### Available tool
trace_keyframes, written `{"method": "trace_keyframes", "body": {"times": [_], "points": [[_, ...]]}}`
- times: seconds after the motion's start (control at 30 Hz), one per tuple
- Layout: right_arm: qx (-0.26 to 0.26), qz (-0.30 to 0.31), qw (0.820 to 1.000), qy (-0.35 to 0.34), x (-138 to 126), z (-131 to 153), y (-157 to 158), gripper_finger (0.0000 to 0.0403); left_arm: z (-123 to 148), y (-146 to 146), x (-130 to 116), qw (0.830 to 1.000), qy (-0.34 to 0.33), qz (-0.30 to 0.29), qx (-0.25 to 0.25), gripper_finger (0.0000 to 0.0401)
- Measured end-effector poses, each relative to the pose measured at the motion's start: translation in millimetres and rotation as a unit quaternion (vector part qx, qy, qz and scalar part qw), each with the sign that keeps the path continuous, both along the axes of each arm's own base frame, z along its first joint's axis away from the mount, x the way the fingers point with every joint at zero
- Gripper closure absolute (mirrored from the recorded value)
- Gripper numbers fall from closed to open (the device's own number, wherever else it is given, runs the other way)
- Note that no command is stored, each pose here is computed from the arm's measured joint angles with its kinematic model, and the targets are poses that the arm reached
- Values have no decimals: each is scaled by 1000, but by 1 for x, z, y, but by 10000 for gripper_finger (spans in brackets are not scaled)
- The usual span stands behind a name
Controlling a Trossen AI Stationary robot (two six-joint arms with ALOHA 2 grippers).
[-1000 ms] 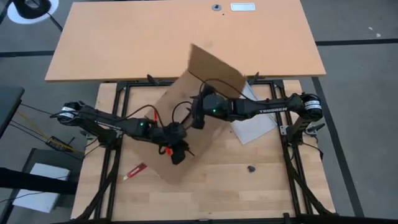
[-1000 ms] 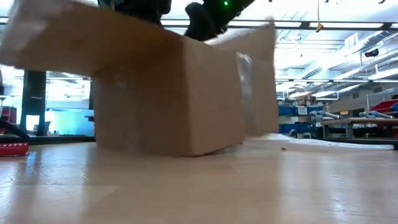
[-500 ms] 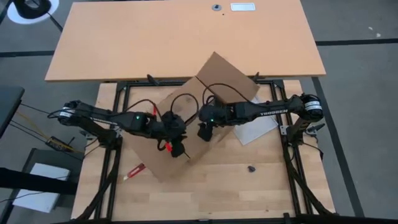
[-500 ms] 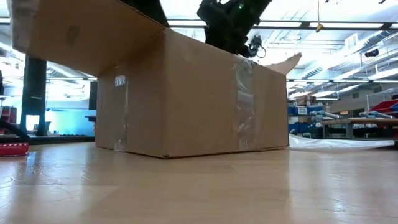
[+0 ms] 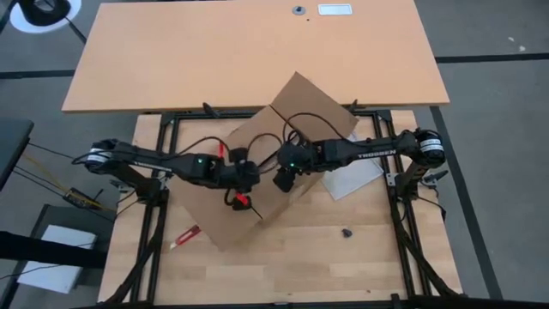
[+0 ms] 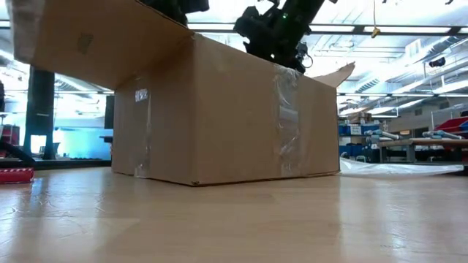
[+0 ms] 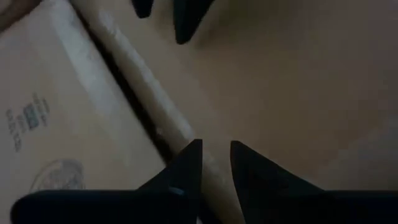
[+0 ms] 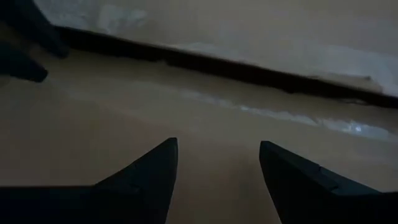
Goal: Unpack boxes
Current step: Open the cardboard box using the cutter
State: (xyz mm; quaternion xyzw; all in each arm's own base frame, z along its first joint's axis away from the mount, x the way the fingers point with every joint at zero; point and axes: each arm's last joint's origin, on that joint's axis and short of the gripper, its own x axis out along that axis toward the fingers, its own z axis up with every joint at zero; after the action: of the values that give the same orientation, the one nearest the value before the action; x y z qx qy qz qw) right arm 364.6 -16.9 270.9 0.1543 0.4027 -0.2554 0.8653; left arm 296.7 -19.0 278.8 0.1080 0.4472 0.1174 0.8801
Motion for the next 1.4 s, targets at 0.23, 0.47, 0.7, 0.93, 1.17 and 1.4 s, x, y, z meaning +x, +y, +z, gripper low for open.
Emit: {"method": "trace_keyframes", "body": {"times": [0.23, 0.47, 0.7, 0.93, 1.17, 1.4], "points": [[1, 3, 1000, 6, -1, -6, 3, 174, -21, -2, 10, 996, 66, -60, 23, 315], [4, 31, 999, 11, -3, -19, 18, 174, -25, 7, 7, 989, 100, -4, 105, 328], [11, 40, 999, 18, -6, -28, 27, 174, -25, 11, 7, 987, 104, 1, 123, 335], [20, 40, 999, 8, -5, -29, 28, 174, -12, 6, 18, 999, 45, -15, -20, 337], [27, 44, 999, 6, -4, -29, 29, 174, 3, 21, 28, 986, -32, 105, -128, 337], [32, 39, 999, 5, -4, -29, 29, 174, -25, 27, 40, 985, 25, 112, -130, 337]]}}
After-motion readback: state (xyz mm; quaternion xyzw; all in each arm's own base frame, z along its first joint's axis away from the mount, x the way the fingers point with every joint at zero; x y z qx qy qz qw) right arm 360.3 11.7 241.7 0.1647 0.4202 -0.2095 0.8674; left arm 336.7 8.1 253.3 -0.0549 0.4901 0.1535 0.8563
